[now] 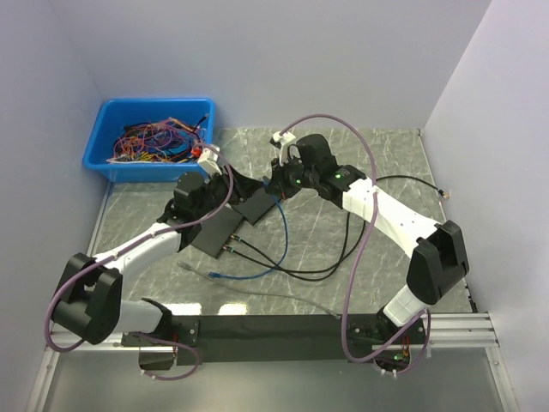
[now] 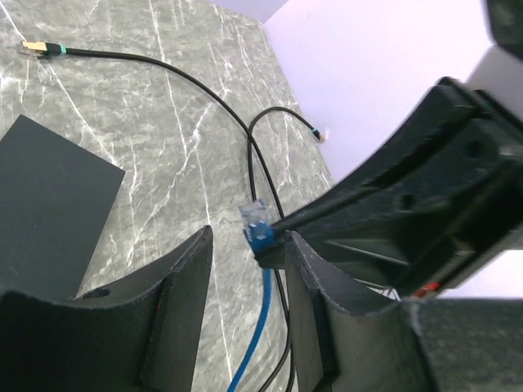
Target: Insert the plug into the switch port
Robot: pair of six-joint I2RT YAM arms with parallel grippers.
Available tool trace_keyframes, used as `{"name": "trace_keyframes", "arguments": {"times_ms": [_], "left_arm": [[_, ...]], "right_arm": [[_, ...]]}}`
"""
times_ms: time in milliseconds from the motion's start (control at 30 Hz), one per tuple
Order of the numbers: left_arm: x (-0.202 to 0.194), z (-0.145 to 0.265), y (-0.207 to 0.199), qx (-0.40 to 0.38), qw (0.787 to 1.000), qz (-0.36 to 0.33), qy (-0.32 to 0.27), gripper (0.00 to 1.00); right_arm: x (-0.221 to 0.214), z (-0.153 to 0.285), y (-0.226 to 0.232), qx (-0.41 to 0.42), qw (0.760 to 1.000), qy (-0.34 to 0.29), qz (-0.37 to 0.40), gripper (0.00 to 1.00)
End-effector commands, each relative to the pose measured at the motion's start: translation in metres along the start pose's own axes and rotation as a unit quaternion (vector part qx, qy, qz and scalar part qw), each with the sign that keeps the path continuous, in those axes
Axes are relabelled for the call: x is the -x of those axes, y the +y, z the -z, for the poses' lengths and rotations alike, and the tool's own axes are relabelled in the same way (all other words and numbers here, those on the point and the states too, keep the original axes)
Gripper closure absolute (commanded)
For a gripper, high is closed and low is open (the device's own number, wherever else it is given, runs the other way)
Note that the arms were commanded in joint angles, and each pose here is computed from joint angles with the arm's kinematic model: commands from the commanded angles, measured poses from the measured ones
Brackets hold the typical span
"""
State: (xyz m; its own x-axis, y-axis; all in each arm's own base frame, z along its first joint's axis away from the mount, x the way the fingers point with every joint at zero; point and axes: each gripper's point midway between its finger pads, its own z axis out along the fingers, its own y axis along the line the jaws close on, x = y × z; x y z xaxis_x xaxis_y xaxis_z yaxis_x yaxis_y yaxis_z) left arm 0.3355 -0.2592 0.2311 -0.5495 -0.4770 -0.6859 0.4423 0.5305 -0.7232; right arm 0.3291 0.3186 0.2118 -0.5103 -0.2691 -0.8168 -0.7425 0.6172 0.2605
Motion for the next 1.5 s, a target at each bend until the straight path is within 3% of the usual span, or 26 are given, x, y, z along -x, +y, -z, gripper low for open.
{"name": "trace_keyframes", "arguments": {"times_ms": [0, 400, 833, 1467], "left_arm": [[0.006, -0.002, -0.008, -0.024, 1.0, -0.002, -0.013, 0.53], [0.019, 0.015, -0.038, -0.098, 0.993, -0.025, -0.059, 0.53], [0.027, 0.062, -0.05, -0.203, 0.974, -0.018, -0.103, 0.54], [0.026, 0.06, -0.052, -0.218, 0.971, -0.012, -0.101, 0.55]], "right_arm": [[0.017, 0.01, 0.017, 0.03, 0.999, -0.034, 0.024, 1.0], [0.016, 0.007, 0.037, 0.097, 0.994, -0.041, 0.02, 1.0], [0.025, 0.023, 0.056, 0.273, 0.957, -0.085, -0.038, 1.0], [0.016, 0.009, 0.061, 0.294, 0.953, -0.059, -0.05, 1.0]]}}
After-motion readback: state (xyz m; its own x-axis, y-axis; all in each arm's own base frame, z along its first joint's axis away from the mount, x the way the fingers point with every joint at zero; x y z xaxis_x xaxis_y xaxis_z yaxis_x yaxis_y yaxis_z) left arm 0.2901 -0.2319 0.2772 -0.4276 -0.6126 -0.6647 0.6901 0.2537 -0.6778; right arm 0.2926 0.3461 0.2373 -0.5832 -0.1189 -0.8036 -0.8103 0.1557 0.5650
